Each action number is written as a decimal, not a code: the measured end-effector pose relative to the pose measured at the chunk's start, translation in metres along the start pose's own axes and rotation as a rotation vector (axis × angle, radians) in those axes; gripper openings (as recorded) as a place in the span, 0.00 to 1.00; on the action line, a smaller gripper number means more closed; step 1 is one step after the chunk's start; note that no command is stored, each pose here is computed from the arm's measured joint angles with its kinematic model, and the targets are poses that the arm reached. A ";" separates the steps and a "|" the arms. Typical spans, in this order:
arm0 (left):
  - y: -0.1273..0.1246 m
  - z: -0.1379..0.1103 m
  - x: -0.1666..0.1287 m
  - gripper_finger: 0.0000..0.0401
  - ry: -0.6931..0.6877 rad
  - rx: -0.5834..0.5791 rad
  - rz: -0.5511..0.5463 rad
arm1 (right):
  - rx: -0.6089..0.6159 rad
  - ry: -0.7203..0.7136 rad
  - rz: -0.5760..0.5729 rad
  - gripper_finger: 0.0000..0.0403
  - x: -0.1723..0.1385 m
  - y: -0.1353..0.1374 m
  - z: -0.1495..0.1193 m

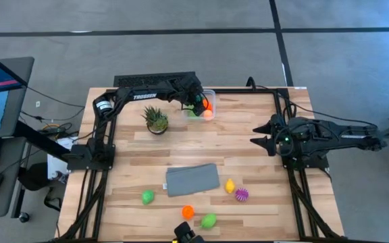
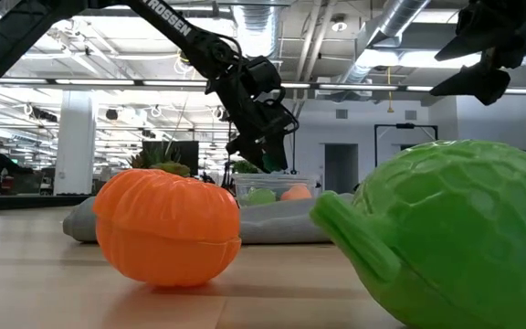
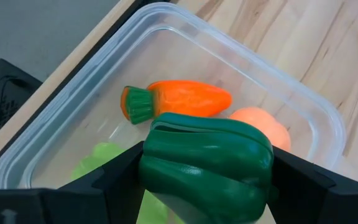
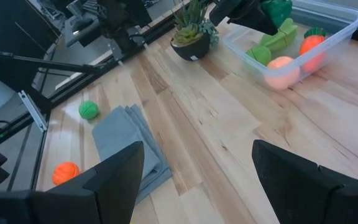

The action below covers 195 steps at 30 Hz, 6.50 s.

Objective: Pick and placing Produce into tupperware
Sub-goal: Put the bell pepper into the bin, then put the pear into the bin

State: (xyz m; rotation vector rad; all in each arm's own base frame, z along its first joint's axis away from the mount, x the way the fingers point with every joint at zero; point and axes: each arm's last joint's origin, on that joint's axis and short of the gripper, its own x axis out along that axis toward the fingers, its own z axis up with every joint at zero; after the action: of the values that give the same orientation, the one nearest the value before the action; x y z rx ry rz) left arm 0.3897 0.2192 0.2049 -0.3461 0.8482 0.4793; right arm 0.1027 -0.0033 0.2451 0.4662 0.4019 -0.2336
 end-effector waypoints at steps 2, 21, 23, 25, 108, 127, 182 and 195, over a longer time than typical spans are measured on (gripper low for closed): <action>0.000 0.000 0.000 0.65 0.000 0.000 -0.008 | -0.001 0.000 0.001 0.80 0.000 0.000 0.000; 0.000 0.001 -0.002 0.87 0.004 -0.004 0.002 | -0.001 0.001 0.001 0.80 0.000 0.000 0.000; -0.001 0.007 -0.006 0.87 -0.005 -0.001 -0.015 | -0.001 0.001 0.001 0.80 0.000 0.000 0.000; -0.003 0.015 -0.012 0.87 -0.016 0.006 -0.038 | -0.001 0.001 0.001 0.80 0.000 0.000 0.000; -0.157 -0.264 -0.249 0.87 0.143 -0.430 0.026 | -0.077 -0.038 0.093 0.80 -0.001 0.008 0.004; -0.178 -0.279 -0.234 0.87 0.371 -0.166 -0.062 | -0.087 -0.017 0.098 0.80 -0.001 0.009 0.002; -0.235 -0.329 -0.172 0.87 0.451 -0.553 0.057 | -0.111 -0.008 0.107 0.80 -0.001 0.010 0.000; -0.234 -0.329 -0.172 0.87 0.458 -0.457 0.044 | -0.111 -0.007 0.107 0.80 -0.001 0.010 0.000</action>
State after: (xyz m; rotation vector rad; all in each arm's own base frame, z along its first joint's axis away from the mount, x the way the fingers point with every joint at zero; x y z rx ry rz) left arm 0.2098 -0.1784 0.1600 -0.8819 1.1893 0.6481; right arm 0.1049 0.0052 0.2497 0.3767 0.3795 -0.1085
